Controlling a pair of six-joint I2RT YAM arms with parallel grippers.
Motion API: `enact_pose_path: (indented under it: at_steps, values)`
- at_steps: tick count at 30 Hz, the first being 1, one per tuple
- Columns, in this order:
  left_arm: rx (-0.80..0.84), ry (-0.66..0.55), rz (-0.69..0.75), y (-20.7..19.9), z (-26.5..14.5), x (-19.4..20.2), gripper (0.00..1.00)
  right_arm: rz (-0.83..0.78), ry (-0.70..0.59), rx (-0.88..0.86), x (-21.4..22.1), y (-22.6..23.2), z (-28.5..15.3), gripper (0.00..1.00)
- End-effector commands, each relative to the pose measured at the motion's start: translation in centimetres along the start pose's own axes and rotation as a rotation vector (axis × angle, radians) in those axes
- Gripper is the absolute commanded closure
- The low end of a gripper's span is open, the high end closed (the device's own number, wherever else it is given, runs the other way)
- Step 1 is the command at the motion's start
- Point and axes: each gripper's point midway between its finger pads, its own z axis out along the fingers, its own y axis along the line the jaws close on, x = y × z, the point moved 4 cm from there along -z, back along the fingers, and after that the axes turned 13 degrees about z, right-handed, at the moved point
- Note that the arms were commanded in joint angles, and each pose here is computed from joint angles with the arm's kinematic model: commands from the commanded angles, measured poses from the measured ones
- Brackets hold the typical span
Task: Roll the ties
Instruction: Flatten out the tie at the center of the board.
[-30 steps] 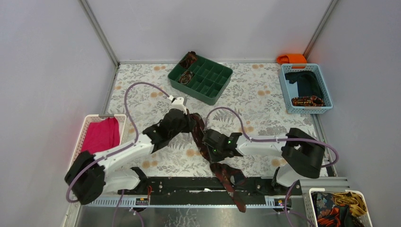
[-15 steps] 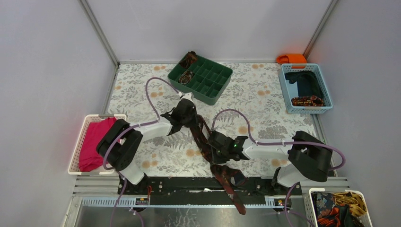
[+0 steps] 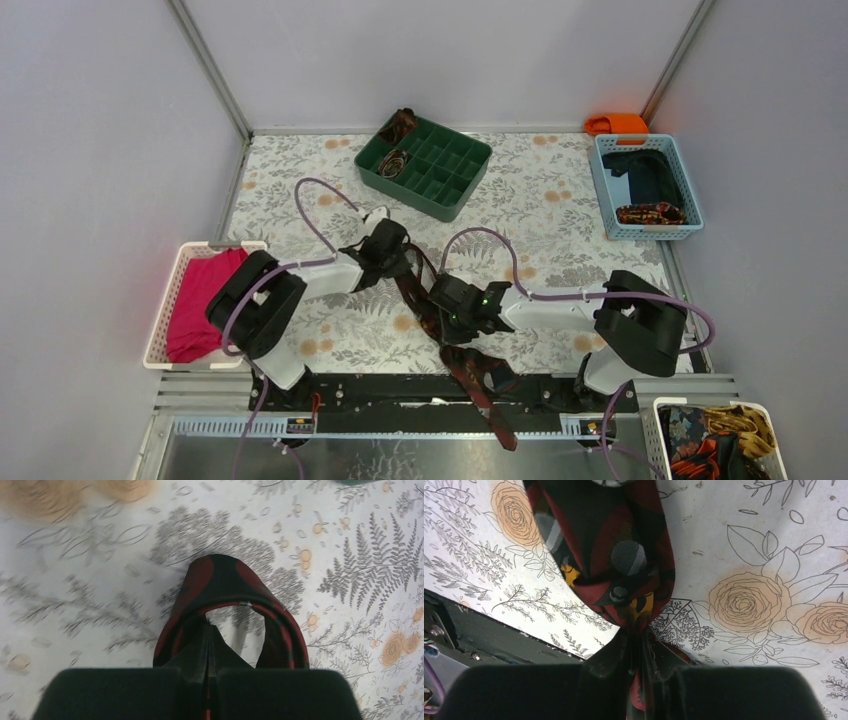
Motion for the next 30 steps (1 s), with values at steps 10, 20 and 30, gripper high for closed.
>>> enact_pose_path:
  at_steps: [10,20,30]
  values:
    - [-0.269,-0.031,-0.250,9.8,-6.1,5.6,1.00,-0.121,-0.079,0.712,-2.1,-10.5,1.9,0.93]
    - [-0.300,-0.166,-0.330,12.5,-8.5,6.4,0.98,-0.427,-0.129,0.996,-8.7,-8.4,0.9,0.85]
    - [-0.269,-0.155,-0.331,12.2,-8.2,6.7,0.98,-0.466,-0.220,1.134,-16.7,-10.6,-0.8,0.39]
